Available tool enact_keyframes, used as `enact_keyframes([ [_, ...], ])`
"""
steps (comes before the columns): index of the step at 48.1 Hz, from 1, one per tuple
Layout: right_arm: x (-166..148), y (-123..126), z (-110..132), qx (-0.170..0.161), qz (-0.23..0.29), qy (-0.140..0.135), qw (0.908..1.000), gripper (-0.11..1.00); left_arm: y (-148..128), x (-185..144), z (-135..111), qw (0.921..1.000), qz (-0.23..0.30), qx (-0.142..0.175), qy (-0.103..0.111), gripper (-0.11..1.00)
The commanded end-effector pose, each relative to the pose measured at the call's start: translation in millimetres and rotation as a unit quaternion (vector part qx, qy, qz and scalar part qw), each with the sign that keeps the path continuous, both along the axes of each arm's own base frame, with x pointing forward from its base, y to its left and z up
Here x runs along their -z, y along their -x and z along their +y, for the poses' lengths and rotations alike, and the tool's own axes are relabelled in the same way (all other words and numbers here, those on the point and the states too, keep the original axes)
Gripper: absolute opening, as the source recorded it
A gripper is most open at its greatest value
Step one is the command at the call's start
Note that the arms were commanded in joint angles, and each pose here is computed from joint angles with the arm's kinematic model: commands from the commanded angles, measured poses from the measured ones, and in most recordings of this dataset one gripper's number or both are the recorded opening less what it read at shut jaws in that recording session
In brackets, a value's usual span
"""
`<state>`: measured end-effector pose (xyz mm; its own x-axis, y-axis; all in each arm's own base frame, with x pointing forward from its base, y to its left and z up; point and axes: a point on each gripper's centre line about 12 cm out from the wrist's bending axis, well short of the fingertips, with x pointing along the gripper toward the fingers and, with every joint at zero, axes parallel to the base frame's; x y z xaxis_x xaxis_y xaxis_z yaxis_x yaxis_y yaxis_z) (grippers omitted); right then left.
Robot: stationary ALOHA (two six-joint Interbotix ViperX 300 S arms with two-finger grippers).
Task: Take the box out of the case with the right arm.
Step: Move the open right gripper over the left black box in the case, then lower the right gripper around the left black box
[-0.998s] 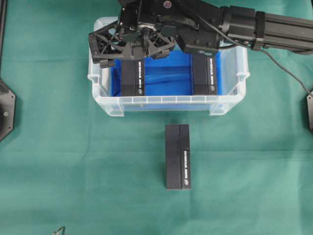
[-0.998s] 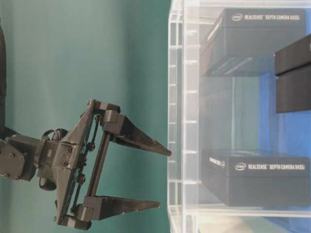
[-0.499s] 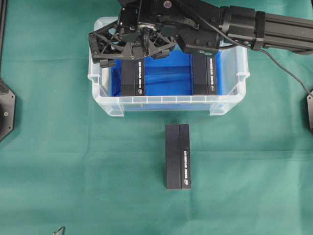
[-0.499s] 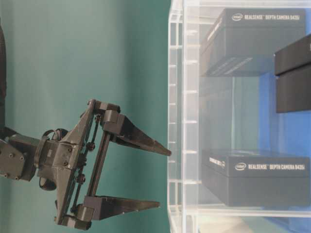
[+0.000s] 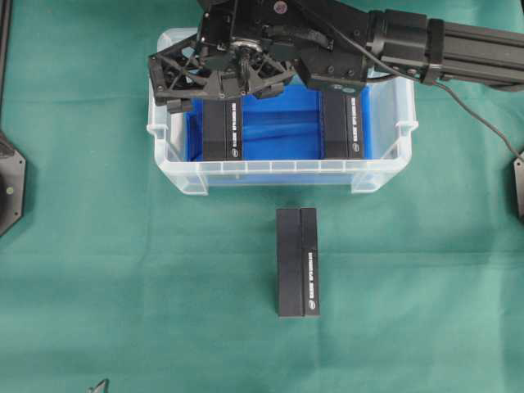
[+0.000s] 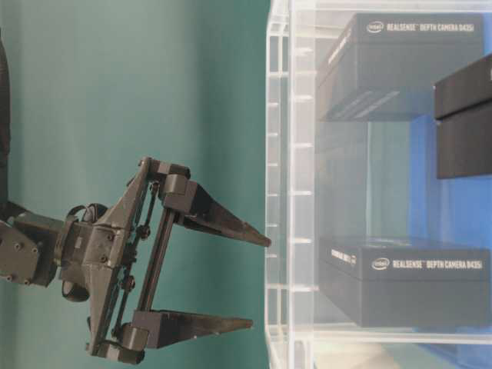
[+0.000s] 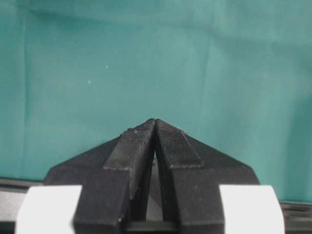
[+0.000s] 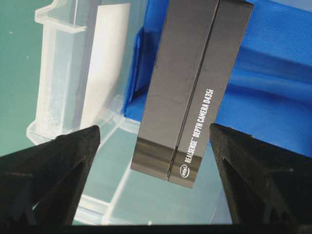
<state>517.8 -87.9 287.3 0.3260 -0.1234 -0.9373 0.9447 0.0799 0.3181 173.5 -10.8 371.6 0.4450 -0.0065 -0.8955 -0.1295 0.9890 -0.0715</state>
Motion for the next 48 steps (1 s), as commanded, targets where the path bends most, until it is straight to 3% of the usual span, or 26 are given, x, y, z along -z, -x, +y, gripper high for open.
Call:
enact_keyframes([
  [1,-18.5,2.8,1.9,-0.001,-0.021,0.004,0.9998,0.94,-1.4,-6.9,1.0,0.9999,-0.011,-0.002,-0.002,0.00],
  [48,-15.5,2.8,0.3,0.003,-0.017,0.009,0.9998,0.94,-1.7,-6.6,0.8,0.9999,-0.010,-0.002,-0.001,0.00],
])
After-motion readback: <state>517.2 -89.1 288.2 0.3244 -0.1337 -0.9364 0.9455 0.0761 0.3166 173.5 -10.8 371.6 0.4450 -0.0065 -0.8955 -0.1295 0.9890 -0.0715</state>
